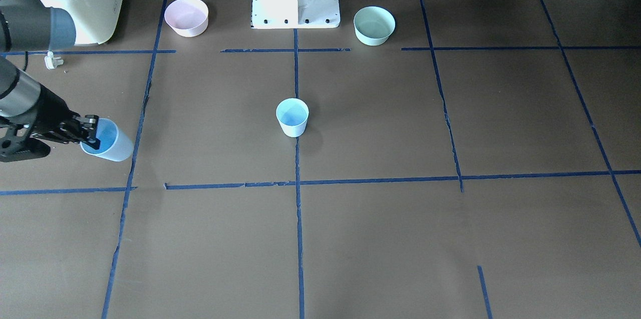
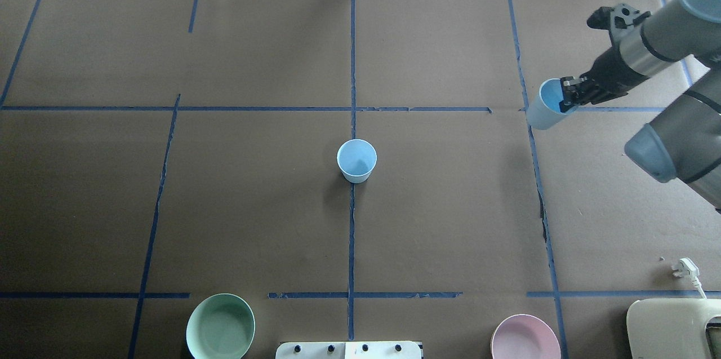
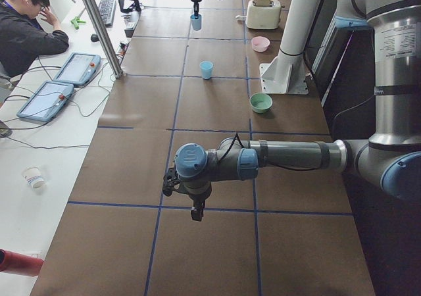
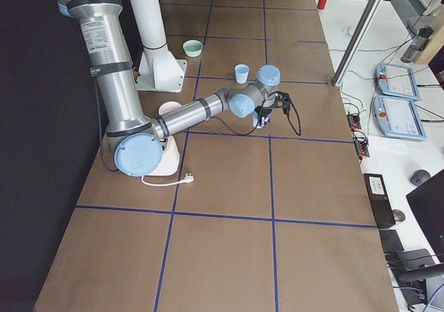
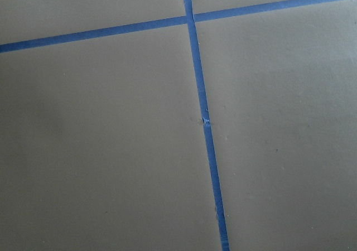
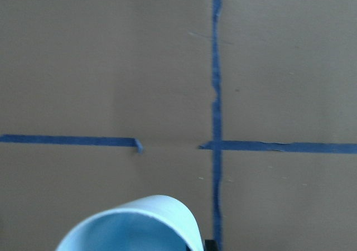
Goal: Stack blue cups with both arms
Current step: 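Carry the cup with the right gripper above the center cup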
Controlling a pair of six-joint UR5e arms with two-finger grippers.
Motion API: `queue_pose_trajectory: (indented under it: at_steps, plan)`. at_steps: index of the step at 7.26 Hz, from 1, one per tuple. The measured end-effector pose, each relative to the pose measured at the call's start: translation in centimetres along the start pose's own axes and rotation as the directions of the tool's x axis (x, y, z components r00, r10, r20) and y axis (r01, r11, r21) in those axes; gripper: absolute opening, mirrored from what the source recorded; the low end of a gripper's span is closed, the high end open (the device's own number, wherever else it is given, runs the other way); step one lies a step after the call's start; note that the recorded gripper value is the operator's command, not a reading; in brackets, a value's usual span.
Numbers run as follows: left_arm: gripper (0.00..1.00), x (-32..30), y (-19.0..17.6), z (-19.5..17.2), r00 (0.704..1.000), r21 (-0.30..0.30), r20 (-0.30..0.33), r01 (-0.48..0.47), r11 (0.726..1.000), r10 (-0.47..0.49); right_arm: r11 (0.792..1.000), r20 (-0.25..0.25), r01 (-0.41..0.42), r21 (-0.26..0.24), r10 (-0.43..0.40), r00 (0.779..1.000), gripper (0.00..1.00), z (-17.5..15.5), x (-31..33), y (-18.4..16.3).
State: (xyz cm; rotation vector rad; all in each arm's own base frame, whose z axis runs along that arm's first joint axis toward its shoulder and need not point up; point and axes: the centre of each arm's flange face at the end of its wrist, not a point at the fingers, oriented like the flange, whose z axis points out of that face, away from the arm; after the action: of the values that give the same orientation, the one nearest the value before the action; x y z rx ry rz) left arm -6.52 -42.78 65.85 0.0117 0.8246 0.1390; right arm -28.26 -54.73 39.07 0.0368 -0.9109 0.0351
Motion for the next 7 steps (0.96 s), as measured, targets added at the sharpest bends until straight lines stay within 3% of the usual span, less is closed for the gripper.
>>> queue_pose_trajectory:
  at_steps: [2,4,7]
  plan:
    - [1.00,0.4,-0.3,-0.5,1.000,0.009,0.002,0.019,1.000,-0.019,0.994,-0.004,-0.112,0.013,0.112,0.994,0.00,0.2,-12.4,0.7]
    - [1.00,0.6,-0.3,-0.6,1.000,0.012,0.003,0.022,1.000,-0.022,0.972,-0.002,-0.229,0.047,0.229,0.973,0.00,1.6,-24.0,4.6]
    - [1.00,0.6,-0.3,-0.6,1.000,0.012,0.003,0.024,1.000,-0.024,0.944,-0.001,-0.316,0.095,0.318,0.948,0.00,3.3,-33.7,10.9]
